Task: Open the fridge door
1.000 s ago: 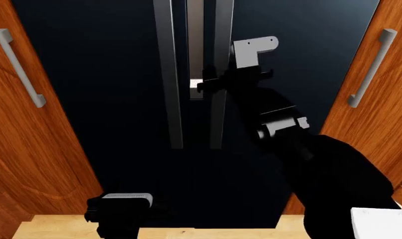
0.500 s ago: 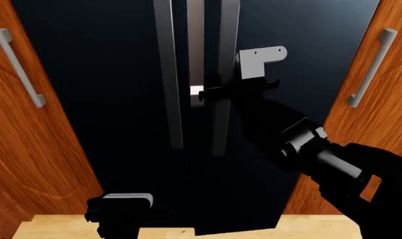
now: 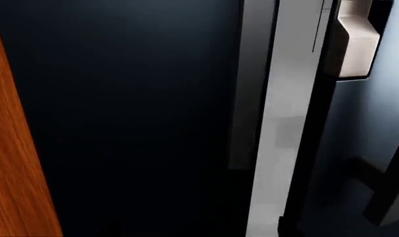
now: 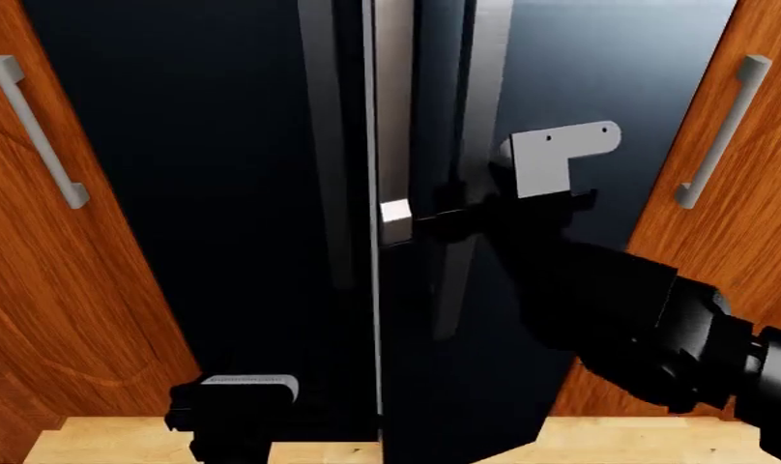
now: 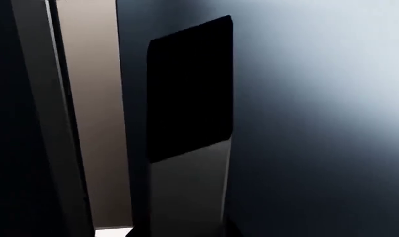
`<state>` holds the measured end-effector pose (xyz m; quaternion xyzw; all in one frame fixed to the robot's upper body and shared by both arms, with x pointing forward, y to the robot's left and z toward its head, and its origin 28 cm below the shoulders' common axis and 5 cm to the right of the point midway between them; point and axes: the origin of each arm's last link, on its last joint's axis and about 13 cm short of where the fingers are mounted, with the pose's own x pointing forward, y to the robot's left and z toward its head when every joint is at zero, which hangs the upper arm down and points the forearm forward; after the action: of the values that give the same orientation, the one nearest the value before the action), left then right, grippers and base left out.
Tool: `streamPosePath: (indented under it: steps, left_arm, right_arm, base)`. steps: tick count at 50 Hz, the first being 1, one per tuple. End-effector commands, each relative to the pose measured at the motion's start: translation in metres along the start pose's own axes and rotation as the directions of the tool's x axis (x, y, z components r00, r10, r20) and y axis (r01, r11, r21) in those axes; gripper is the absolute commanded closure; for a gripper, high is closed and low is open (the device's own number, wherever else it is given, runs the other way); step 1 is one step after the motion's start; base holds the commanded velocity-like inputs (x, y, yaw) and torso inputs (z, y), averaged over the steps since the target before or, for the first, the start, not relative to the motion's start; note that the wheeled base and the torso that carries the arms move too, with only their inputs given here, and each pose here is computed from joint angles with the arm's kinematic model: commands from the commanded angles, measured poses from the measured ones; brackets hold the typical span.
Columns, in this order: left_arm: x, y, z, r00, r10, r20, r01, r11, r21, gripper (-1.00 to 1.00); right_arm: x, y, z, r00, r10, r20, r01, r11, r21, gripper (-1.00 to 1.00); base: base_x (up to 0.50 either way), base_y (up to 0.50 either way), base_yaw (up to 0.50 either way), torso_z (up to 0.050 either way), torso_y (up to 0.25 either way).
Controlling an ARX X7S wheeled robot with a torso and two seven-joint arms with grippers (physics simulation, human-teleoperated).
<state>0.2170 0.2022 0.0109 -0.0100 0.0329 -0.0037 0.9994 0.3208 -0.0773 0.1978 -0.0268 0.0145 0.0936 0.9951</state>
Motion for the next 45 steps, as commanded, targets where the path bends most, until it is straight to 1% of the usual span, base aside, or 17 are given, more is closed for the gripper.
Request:
streamPosePath:
  steps: [1,7,16,18,20,28,29,30,31,33,39,45]
  left_arm:
    - [0.000,0.002,0.000,1.000,0.011,0.007,-0.011,1.000,0.002,-1.00]
    - [0.000,0.001,0.000,1.000,0.011,0.011,-0.011,1.000,0.001,-1.00]
    - [0.000,0.002,0.002,1.000,0.016,0.021,-0.016,1.000,-0.007,-1.00]
    - [-0.002,0.005,0.001,1.000,0.016,0.021,-0.015,1.000,-0.008,-1.00]
    - [-0.001,0.003,0.002,1.000,0.012,0.022,-0.012,1.000,-0.008,-1.00]
    - [-0.001,0.003,0.002,1.000,0.010,0.020,-0.010,1.000,-0.005,-1.00]
    - [-0.001,0.003,0.002,1.000,0.009,0.020,-0.009,1.000,-0.005,-1.00]
    - [-0.001,0.003,0.002,1.000,0.009,0.020,-0.009,1.000,-0.005,-1.00]
    - [-0.001,0.003,0.002,1.000,0.009,0.020,-0.009,1.000,-0.004,-1.00]
    - [0.001,0.000,0.002,1.000,0.010,0.020,-0.010,1.000,-0.002,-1.00]
    - [0.001,-0.001,0.002,1.000,0.009,0.019,-0.009,1.000,0.000,-1.00]
    - [0.000,0.001,0.002,1.000,0.008,0.021,-0.008,1.000,-0.001,-1.00]
  right_arm:
    - [-0.036,-0.008,0.021,0.994,0.001,0.106,0.004,0.999,-0.044,1.00]
    - [-0.048,-0.011,0.016,0.997,-0.014,0.079,0.018,0.998,-0.054,1.00]
    - [-0.064,-0.017,0.018,0.995,-0.060,0.079,0.064,0.997,-0.050,1.00]
    - [-0.067,-0.017,0.018,0.995,-0.069,0.078,0.073,0.996,-0.050,1.00]
    - [-0.069,-0.017,0.017,0.994,-0.072,0.077,0.076,0.996,-0.048,1.00]
    - [-0.073,-0.019,0.017,0.992,-0.094,0.089,0.098,0.994,-0.041,1.00]
    - [-0.074,-0.020,0.016,0.990,-0.102,0.096,0.106,0.994,-0.038,-1.00]
    - [-0.074,-0.020,0.016,0.990,-0.100,0.094,0.104,0.994,-0.035,-1.00]
    - [-0.074,-0.020,0.014,0.990,-0.111,0.092,0.116,0.992,-0.052,-1.00]
    - [-0.076,-0.020,0.013,0.990,-0.108,0.087,0.113,0.992,-0.062,-1.00]
    - [-0.085,-0.018,0.010,0.989,-0.117,0.094,0.122,0.992,-0.044,-1.00]
    - [-0.106,-0.012,0.005,0.985,-0.125,0.117,0.129,0.991,-0.027,-1.00]
  base:
    - [0.00,0.00,0.00,0.000,0.010]
    - [0.00,0.00,0.00,0.003,0.002]
    - [0.00,0.00,0.00,0.000,0.002]
    - [0.00,0.00,0.00,0.000,0.005]
    - [0.00,0.00,0.00,0.000,0.000]
    - [0.00,0.00,0.00,0.000,0.001]
    - [0.00,0.00,0.00,0.000,0.000]
    - [0.00,0.00,0.00,0.000,0.000]
    - [0.00,0.00,0.00,0.000,0.000]
    - [0.00,0.00,0.00,0.000,0.000]
    - [0.00,0.00,0.00,0.000,0.000]
    - [0.00,0.00,0.00,0.000,0.000]
